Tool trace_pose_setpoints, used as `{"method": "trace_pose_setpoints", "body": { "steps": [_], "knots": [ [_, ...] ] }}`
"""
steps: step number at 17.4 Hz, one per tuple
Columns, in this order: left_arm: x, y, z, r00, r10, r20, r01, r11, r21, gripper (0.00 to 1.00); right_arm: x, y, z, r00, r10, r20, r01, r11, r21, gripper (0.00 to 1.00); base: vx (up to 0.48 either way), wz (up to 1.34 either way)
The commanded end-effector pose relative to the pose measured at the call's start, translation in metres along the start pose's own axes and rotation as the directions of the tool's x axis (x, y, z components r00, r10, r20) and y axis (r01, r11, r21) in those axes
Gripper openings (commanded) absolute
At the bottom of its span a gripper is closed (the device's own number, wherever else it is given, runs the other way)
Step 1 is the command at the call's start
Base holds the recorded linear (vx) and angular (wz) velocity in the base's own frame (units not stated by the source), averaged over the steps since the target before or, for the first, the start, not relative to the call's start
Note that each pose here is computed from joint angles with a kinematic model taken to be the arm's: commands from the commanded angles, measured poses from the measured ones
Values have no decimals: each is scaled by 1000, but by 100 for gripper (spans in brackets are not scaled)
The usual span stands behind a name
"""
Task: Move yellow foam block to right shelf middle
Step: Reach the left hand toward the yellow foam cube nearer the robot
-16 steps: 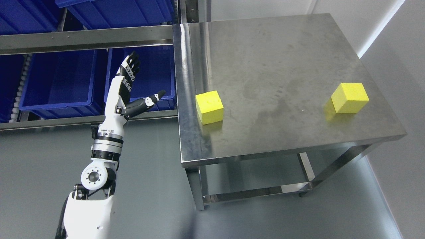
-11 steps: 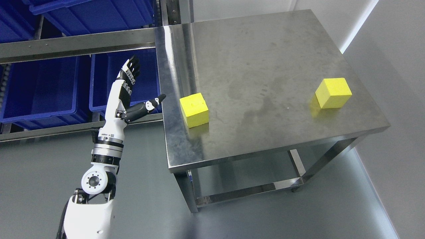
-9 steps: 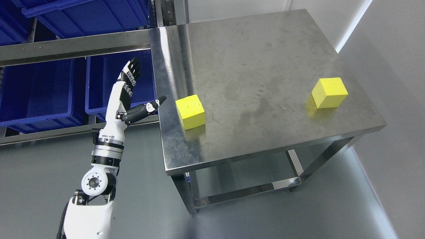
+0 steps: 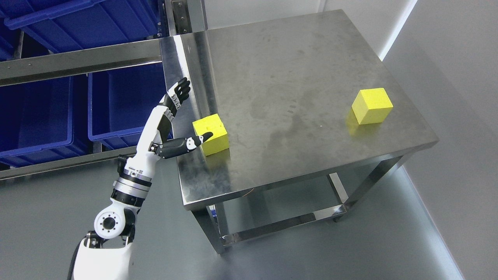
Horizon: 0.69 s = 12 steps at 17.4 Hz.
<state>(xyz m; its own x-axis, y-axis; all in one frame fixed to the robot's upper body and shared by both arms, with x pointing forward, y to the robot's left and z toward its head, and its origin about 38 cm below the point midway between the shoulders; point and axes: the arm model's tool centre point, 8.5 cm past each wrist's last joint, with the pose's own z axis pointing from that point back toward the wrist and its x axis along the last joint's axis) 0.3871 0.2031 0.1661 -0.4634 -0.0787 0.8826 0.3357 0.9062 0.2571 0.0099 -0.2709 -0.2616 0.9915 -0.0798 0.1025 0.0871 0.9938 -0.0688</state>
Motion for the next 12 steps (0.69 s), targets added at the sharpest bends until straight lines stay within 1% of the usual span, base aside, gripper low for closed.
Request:
{"method": "trace_pose_setpoints", "body": {
  "steps": [1, 4, 7, 8, 12],
  "knots": [
    [-1, 12, 19, 999, -23, -30, 22, 999, -37, 99, 9, -11, -1, 1000, 2, 23, -2, 1000, -17, 100, -11, -37],
    [-12, 14, 17, 996, -3, -93, -1, 999, -38, 99, 9, -11, -1, 1000, 1, 23, 0, 1000, -17, 100, -4, -12],
    [-19, 13, 9, 993, 12, -118, -18, 999, -50, 97, 9, -11, -1, 1000, 2, 23, -2, 1000, -17, 100, 0, 0],
    [-21, 11, 5, 991, 18, -130, -27, 997, -69, 96, 9, -11, -1, 1000, 2, 23, -2, 1000, -17, 100, 0, 0],
    [-22, -1, -18, 983, 28, -181, -58, 985, -163, 95, 8, -11, -1, 1000, 1, 22, 0, 1000, -17, 100, 0, 0]
  ]
}}
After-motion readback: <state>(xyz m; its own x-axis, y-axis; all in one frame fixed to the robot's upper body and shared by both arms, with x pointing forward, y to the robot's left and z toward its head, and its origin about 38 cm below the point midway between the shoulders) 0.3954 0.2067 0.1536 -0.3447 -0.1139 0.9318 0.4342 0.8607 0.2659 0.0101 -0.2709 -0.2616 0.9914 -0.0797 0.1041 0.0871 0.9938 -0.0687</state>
